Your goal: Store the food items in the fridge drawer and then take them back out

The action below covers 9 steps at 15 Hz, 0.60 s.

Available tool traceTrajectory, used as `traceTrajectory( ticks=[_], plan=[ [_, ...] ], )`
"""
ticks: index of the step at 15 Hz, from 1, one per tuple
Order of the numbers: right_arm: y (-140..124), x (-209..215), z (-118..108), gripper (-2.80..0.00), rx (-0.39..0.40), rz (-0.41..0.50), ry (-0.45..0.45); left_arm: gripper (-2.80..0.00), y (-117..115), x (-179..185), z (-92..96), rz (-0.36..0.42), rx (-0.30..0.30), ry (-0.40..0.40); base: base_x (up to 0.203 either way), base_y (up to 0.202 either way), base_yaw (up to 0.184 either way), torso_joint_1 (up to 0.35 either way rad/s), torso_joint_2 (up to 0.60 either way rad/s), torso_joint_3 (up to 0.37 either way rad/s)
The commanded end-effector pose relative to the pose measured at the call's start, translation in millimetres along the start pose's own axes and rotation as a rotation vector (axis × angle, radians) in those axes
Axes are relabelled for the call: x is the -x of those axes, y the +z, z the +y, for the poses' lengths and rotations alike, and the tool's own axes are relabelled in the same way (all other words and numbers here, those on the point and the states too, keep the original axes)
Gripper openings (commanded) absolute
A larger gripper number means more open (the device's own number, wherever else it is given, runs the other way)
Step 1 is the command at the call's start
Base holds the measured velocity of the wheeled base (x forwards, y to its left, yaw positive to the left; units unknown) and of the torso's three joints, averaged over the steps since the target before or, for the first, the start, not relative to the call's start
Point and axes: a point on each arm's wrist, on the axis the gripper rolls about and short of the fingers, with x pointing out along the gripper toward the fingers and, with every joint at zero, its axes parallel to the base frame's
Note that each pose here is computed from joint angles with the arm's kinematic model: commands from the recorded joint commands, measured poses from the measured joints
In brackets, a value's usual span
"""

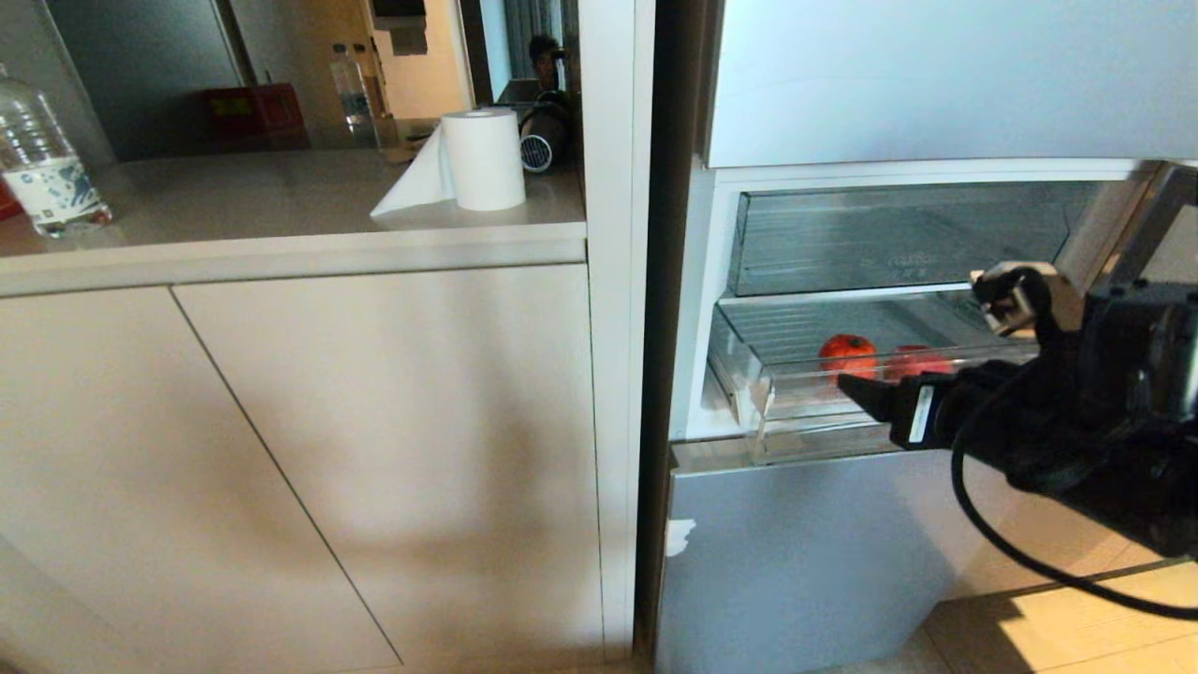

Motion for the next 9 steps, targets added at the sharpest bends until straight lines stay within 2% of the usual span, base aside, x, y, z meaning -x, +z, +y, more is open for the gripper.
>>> traceTrajectory(
  ticks=[1,5,9],
  plan=[
    [35.4,-9.3,-9.4,0.0,-0.013,-0.006,-0.053,-2.8,-0.4,-0.1,0.0,0.002,0.0,0.0,0.0,0.0,0.0,0.0,0.0,0.0],
    [43.5,-68.6,-15.4,0.0,0.001,0.083,-0.085,-2.8,-0.4,-0.2,0.0,0.003,0.0,0.0,0.0,0.0,0.0,0.0,0.0,0.0],
    [51.4,-107.3,-22.6,0.0,0.026,0.178,-0.077,-2.8,-0.4,-0.2,0.0,0.003,0.0,0.0,0.0,0.0,0.0,0.0,0.0,0.0]
  ],
)
